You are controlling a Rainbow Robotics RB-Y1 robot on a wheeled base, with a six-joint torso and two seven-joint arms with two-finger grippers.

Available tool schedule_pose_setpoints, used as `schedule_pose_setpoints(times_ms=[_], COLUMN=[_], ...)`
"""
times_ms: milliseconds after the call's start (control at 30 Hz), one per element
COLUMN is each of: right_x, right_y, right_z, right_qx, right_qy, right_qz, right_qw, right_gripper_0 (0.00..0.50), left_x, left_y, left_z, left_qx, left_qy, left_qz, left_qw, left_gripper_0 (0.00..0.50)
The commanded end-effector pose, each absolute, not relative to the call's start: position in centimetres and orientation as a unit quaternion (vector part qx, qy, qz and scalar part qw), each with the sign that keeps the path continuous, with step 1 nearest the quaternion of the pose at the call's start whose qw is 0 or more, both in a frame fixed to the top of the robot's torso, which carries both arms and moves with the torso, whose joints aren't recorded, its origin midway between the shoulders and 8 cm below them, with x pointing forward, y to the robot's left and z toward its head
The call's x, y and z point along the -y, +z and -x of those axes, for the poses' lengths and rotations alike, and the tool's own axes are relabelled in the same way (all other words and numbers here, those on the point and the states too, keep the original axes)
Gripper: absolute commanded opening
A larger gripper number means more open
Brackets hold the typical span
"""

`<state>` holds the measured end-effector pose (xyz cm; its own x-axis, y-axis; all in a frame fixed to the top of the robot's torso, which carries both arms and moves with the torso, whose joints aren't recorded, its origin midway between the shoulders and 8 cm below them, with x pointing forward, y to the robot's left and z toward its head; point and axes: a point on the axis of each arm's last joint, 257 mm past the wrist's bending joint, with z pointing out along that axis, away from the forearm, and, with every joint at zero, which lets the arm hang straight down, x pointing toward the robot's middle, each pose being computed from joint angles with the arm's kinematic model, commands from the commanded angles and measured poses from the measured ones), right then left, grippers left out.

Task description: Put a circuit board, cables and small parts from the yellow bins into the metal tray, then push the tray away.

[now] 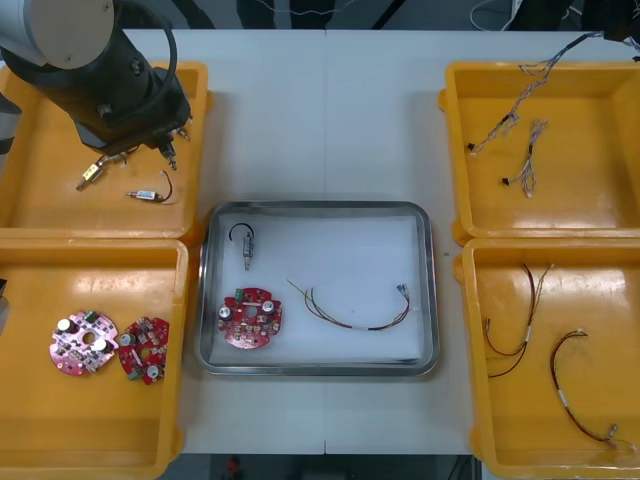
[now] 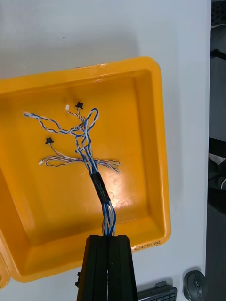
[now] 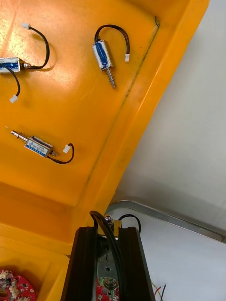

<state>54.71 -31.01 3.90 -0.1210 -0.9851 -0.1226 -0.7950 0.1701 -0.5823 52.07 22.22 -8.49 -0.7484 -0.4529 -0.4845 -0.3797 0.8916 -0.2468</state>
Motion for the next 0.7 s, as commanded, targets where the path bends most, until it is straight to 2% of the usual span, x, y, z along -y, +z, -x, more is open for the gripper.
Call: schedule_pose_setpoints(times_ms=[33, 467, 700], right_x=[30.4, 31.8, 33.5], right_y=[5.3, 2.5, -1.2], right_z=[-54.6, -53.9, -53.5], right_qx=[-0.713, -0.721, -0.741], right_qy=[-0.196, -0.202, -0.196], right_qz=[0.617, 0.614, 0.604], right_qw=[0.268, 0.25, 0.218], right_gripper_0=[0.0, 0.0, 0.0], left_x=[-21.9, -21.9, -21.9], left_y=[-7.6, -7.6, -7.5], left_z=[-51.8, -51.8, -51.8], left_qx=[-0.919, -0.919, -0.918], left_qy=[-0.095, -0.096, -0.097], left_qz=[0.263, 0.262, 0.263], left_qw=[0.279, 0.278, 0.279], left_gripper_0=[0.0, 0.002, 0.002])
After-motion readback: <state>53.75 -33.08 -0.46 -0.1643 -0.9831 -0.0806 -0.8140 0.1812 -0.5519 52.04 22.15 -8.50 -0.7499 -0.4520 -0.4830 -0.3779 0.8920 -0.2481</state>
